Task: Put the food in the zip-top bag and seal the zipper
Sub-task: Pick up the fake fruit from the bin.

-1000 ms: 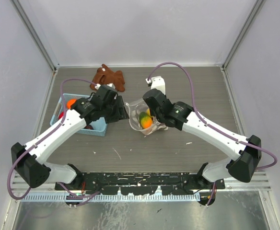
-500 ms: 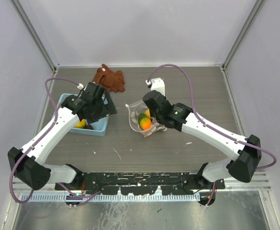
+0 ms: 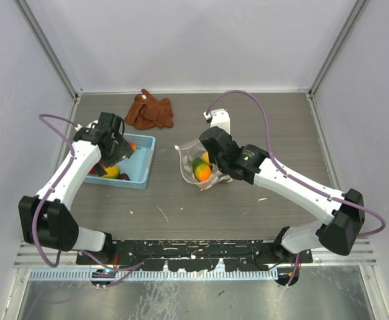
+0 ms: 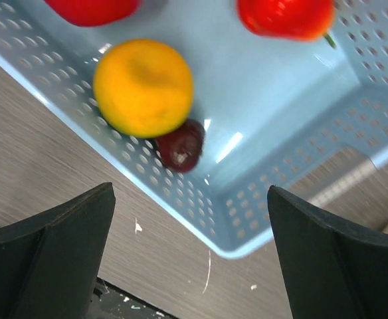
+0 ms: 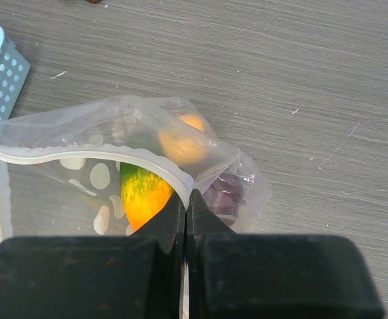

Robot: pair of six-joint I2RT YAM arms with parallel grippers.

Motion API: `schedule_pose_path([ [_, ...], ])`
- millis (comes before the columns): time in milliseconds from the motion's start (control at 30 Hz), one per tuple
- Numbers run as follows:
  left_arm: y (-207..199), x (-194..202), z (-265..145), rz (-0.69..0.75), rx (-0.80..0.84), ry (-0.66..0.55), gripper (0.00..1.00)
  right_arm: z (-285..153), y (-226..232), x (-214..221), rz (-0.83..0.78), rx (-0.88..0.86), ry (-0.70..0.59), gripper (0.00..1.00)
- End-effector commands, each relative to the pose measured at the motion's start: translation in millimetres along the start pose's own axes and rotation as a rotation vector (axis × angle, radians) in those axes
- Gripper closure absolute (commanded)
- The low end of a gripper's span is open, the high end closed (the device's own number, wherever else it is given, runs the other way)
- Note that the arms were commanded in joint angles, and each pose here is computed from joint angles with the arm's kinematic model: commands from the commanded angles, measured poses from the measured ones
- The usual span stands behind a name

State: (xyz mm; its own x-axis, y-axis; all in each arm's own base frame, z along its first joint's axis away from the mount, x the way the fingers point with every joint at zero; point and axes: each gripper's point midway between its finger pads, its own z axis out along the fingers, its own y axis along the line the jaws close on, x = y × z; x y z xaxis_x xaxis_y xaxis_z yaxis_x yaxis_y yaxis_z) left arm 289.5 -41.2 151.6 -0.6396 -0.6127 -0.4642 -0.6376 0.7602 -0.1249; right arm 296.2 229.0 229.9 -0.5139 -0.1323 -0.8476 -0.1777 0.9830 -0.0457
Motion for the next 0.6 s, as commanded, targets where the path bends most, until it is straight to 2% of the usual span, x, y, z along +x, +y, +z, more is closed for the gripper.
schedule_pose_path([
  [0,21.4,-18.9,24.1,-0.068,-0.126,-0.047,0.01,-9.1,-4.1,-22.6,0.064,-0.007,-0.085,1.00],
  [267,34.8,-30.8,64.1,-0.085,-0.232,-0.026,0.00,-7.9,-3.2,-18.2,0.063,-0.015,-0.078,1.00],
  [567,27.7,-25.7,91.4,-0.041,-0.236,0.044,0.03,-8.0,-3.0,-17.4,0.062,-0.017,-0.076,1.00],
])
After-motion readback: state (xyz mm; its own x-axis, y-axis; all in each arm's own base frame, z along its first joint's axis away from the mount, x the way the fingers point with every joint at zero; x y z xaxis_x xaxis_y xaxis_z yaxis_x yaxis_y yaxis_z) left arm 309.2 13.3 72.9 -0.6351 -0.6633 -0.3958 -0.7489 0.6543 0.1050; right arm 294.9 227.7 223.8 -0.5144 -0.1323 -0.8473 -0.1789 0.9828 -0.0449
